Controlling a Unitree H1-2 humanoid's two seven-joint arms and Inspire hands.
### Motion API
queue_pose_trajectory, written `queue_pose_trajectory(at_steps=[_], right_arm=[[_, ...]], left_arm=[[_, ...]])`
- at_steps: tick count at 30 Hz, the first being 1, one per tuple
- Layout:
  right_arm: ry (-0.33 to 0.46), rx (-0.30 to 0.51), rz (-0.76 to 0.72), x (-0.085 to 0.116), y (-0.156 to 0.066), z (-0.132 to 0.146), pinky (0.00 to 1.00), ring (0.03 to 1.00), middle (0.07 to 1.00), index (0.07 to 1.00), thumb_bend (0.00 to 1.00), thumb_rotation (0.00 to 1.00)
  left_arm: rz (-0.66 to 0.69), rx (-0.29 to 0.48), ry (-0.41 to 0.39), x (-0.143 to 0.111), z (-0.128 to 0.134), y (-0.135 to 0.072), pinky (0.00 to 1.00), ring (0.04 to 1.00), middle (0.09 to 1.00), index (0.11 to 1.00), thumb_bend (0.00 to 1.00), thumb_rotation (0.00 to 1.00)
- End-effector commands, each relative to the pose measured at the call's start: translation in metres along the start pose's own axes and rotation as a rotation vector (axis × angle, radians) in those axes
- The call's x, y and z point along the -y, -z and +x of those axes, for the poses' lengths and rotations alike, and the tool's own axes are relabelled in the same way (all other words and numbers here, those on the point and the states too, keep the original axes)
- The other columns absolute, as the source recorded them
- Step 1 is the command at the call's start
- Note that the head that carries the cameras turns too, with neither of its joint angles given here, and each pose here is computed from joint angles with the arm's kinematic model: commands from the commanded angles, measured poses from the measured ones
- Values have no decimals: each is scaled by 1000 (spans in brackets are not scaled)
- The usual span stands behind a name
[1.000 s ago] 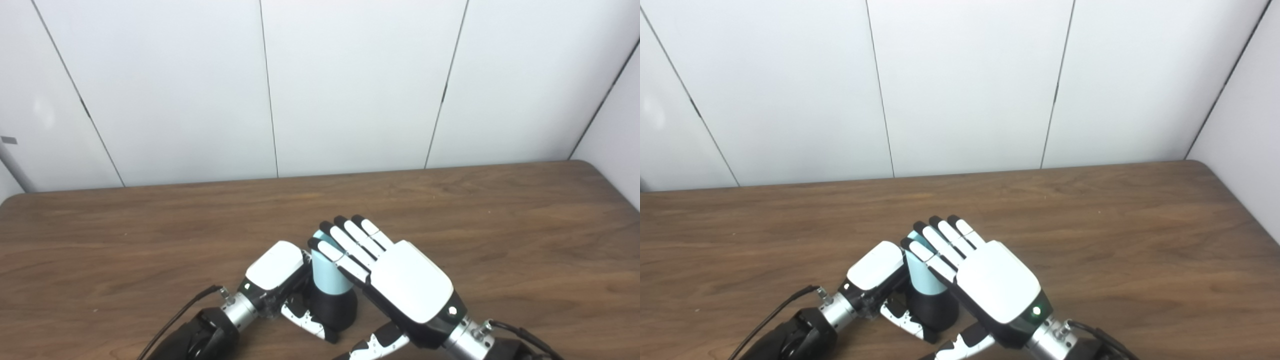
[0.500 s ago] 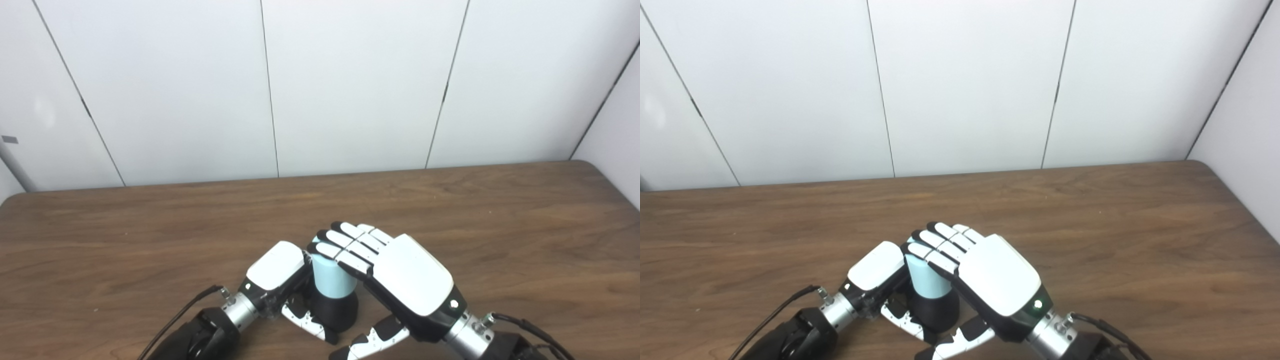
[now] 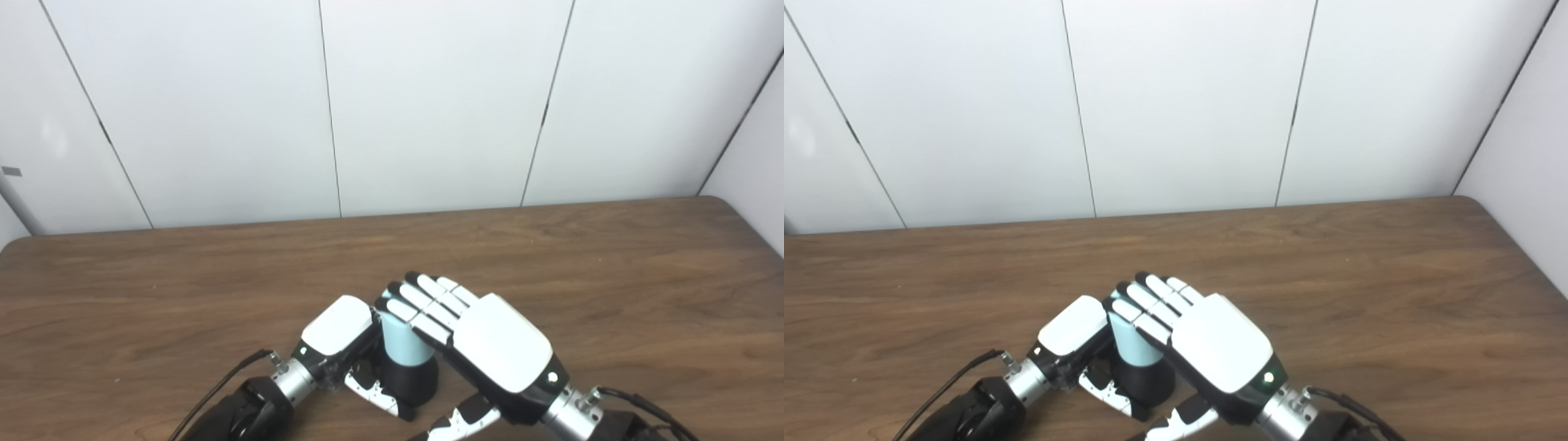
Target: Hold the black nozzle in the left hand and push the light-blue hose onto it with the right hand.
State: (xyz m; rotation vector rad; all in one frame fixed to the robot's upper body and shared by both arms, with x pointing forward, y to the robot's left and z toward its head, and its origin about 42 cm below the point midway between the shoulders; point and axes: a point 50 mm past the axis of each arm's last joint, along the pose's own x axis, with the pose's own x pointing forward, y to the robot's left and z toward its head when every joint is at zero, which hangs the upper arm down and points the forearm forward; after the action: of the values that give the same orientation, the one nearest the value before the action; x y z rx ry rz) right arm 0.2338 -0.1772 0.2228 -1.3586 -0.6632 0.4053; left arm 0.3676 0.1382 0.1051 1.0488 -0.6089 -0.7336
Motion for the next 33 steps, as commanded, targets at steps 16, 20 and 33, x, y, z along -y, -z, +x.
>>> queue_pose_trajectory(at_steps=[16, 20, 33], right_arm=[[-230, -46, -43, -31, -8, -18, 925, 986, 997, 948, 821, 853], [-221, -44, -35, -31, -8, -18, 917, 984, 995, 939, 824, 838], [92, -7, 114, -17, -8, -7, 910, 948, 946, 896, 851, 754]], left_arm=[[-125, -132, 164, 71, -48, -1, 82, 131, 210, 483, 520, 42], [-129, -131, 157, 71, -48, -1, 78, 127, 206, 483, 520, 42], [-126, -128, 155, 71, -49, 0, 77, 127, 204, 482, 520, 42]])
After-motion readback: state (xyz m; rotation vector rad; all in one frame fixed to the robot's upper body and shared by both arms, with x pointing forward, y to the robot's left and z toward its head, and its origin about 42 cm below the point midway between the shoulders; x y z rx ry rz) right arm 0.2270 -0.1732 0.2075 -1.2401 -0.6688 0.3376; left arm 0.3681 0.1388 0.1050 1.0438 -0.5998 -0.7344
